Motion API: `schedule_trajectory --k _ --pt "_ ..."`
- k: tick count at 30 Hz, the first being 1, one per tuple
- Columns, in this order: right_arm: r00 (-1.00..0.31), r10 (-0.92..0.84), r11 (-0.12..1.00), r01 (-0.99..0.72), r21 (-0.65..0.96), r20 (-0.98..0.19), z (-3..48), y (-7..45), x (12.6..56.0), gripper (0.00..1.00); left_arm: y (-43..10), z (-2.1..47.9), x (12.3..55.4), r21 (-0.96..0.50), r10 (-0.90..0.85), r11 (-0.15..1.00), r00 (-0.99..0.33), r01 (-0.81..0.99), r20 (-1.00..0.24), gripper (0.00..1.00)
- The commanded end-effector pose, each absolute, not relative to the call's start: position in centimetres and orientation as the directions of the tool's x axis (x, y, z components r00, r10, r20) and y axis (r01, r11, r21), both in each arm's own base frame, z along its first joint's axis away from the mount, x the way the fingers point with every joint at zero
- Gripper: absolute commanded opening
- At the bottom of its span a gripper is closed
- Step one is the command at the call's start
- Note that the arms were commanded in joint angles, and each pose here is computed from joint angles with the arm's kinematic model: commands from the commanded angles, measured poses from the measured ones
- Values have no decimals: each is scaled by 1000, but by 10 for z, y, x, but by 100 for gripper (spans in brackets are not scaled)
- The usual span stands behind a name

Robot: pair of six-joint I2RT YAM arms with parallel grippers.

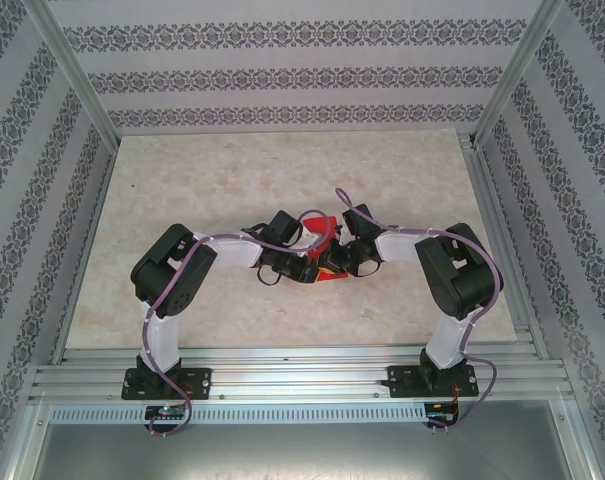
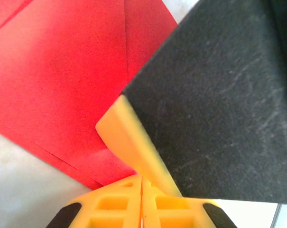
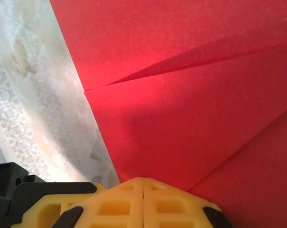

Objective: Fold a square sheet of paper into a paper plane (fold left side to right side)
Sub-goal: Fold the triangle a second time at the center of the table.

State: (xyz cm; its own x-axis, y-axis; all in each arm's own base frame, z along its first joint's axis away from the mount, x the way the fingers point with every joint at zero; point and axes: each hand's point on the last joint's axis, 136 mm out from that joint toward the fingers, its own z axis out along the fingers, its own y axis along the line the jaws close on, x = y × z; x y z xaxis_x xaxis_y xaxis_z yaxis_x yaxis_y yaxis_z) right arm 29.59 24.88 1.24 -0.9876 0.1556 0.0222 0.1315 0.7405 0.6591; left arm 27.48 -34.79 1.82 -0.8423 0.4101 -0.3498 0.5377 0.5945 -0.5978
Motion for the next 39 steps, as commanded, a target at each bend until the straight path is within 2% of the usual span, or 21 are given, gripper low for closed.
schedule_trajectory --k 1,7,23,29,35,39 --pt "-989 145 808 126 576 14 -7 236 292 6 -324 -28 250 -510 478 687 -850 518 -220 9" --pt "-984 137 833 52 551 -115 6 228 319 7 -320 -39 241 -494 495 698 -848 518 -190 9" --pt "-942 219 845 51 532 -256 28 175 381 10 -322 -36 239 -511 493 684 -846 521 -204 9" --pt "-930 210 825 3 566 -301 60 172 375 20 -339 11 262 -567 436 629 -845 532 -309 18" --pt "-943 214 730 -18 683 -254 67 185 353 32 -345 77 293 -664 300 534 -851 524 -430 31" --pt "-953 219 705 6 709 -209 58 189 340 34 -332 100 311 -683 213 526 -856 506 -471 41"
